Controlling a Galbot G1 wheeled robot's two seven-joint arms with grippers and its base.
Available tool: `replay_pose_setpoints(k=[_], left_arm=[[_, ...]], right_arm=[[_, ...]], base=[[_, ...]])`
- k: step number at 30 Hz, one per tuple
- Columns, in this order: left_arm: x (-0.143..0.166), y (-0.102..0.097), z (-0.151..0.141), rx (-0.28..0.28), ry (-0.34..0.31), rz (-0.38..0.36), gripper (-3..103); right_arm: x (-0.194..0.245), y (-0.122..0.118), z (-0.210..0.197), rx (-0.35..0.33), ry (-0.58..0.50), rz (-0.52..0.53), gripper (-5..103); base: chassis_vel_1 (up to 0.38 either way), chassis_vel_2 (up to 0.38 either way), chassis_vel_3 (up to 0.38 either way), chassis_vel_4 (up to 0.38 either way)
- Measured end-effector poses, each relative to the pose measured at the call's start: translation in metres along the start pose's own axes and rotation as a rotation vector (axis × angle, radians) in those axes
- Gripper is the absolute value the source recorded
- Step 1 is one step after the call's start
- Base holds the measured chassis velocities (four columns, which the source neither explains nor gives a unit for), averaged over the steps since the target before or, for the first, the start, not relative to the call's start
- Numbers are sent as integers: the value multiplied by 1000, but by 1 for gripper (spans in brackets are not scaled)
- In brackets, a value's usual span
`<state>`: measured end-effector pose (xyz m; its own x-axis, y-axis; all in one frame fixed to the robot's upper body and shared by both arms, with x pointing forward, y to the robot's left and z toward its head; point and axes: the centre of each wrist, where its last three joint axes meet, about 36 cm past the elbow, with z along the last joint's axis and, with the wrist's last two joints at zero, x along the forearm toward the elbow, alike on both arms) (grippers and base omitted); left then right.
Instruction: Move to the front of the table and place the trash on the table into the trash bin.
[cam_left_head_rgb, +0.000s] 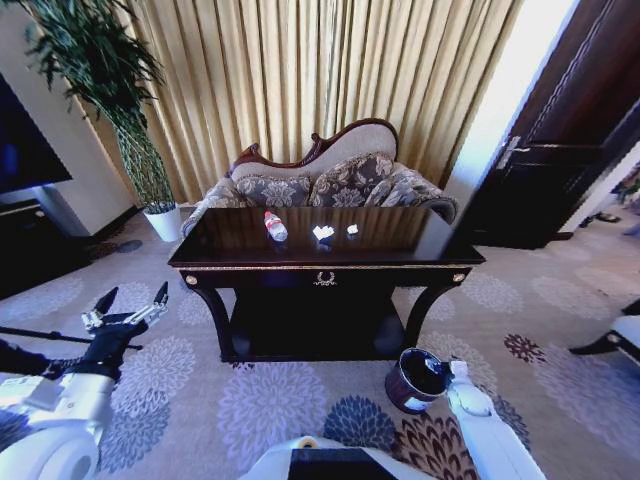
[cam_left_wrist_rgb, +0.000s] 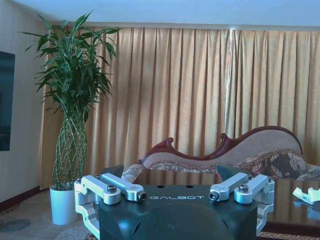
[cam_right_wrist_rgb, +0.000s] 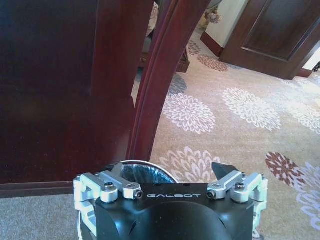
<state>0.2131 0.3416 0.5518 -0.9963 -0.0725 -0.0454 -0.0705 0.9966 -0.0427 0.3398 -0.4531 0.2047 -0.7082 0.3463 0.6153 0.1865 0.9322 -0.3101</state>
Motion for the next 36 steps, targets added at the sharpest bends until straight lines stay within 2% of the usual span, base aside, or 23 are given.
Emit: replay_pose_setpoints(k=[15,17,19,20,21,22,23,25,26,28,30,33,36], left_arm=[[2,2,0,0,2,2,100],[2,2,-1,-1,1,1,100],[2,3,-1,-1,-2,0,100],[2,3,-1,-1,-2,0,100],[2,3,-1,-1,-4,-1,100],[2,3,-1,-1,-4,-3,100],[2,3,-1,-1,-4,-3,100],[1,2,-1,0,-5,-4,100],[1,2,-1,0,-5,-4,100],[1,2,-1,-1,-6,-4,100],[1,2,-1,-3,-7,-4,100],[0,2,-2,-7,-9,-4,100],[1,2,-2,-7,-9,-5,100]], right_arm=[[3,-4,1,-31,1,0,100],[4,-5,0,-43,-3,-8,100],[13,-6,-12,-105,-47,-53,100],[13,-6,-12,-105,-47,-53,100],[29,-4,-32,-182,-121,-106,100],[44,-3,-48,-220,-179,-141,100],[44,-3,-48,-220,-179,-141,100],[84,-1,-85,-234,-337,-219,100],[84,-1,-85,-234,-337,-219,100],[124,1,-113,-260,-451,-278,100],[136,2,-121,-267,-483,-295,100],[189,9,-154,-275,-594,-307,100],[211,12,-165,-269,-614,-311,100]], base=[[0,0,0,0],[0,0,0,0],[0,0,0,0],[0,0,0,0],[0,0,0,0],[0,0,0,0],[0,0,0,0],[0,0,0,0],[0,0,0,0],[0,0,0,0],[0,0,0,0],[0,0,0,0],[0,0,0,0]])
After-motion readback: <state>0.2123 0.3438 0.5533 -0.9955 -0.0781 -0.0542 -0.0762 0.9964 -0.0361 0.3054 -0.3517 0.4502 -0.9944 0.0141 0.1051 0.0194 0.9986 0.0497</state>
